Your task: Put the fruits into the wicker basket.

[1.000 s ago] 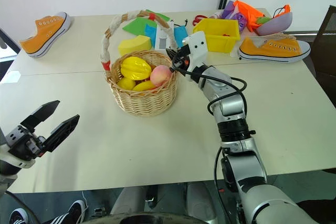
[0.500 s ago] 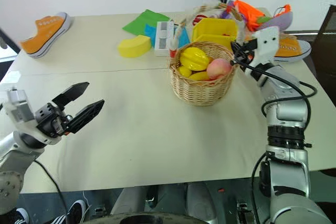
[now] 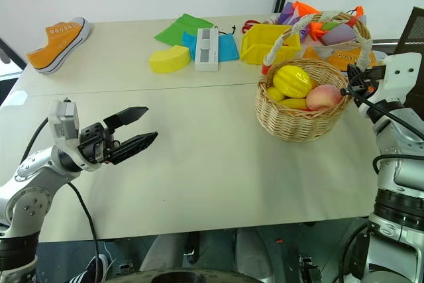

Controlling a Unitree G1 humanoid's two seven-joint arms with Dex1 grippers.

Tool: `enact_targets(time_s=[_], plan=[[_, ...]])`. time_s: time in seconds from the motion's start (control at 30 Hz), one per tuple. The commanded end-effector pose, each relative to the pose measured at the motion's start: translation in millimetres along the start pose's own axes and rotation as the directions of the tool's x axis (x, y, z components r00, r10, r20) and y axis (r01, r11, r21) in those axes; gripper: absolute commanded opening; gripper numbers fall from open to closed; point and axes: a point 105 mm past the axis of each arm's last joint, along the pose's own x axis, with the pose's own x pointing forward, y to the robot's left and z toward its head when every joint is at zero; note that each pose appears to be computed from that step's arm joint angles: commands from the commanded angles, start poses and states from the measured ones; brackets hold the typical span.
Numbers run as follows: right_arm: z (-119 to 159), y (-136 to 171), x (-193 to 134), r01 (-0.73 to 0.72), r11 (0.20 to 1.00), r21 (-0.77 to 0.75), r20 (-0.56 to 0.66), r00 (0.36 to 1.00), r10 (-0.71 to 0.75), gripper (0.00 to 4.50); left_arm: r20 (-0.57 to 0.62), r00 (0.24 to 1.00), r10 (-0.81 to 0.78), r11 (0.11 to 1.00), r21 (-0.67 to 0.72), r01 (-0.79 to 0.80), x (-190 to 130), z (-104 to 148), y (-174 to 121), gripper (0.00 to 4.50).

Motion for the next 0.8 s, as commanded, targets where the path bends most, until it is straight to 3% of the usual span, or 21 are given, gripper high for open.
enact_targets(time_s=[0.03, 0.3, 0.5, 0.67, 0.8], plan=[[19, 6, 0, -0.003, 0.998, -0.06, 0.082, 0.997, 0.008, 0.51, -0.005, 1.0, -0.02, 0.999, 0.038, 0.02, 1, 3, -2, 4.5], [15, -1, -5, 0.027, 0.997, -0.066, 0.068, 0.997, -0.022, 4.44, 0.001, 1.0, 0.009, 0.998, 0.054, -0.009, 0, -1, -1, 4.5], [29, -7, -31, 0.136, 0.991, -0.009, 0.161, 0.978, -0.133, 4.48, 0.009, 1.0, 0.018, 0.998, 0.052, -0.018, 1, -5, 1, 4.5], [39, 4, -73, 0.207, 0.978, 0.016, 0.223, 0.953, -0.206, 4.48, 0.015, 0.999, 0.032, 0.998, 0.052, -0.033, -1, -7, 4, 4.5], [41, 35, -87, 0.127, 0.988, 0.087, 0.269, 0.952, -0.146, 4.48, 0.018, 0.999, 0.045, 0.997, 0.054, -0.046, -1, -8, 6, 4.5]])
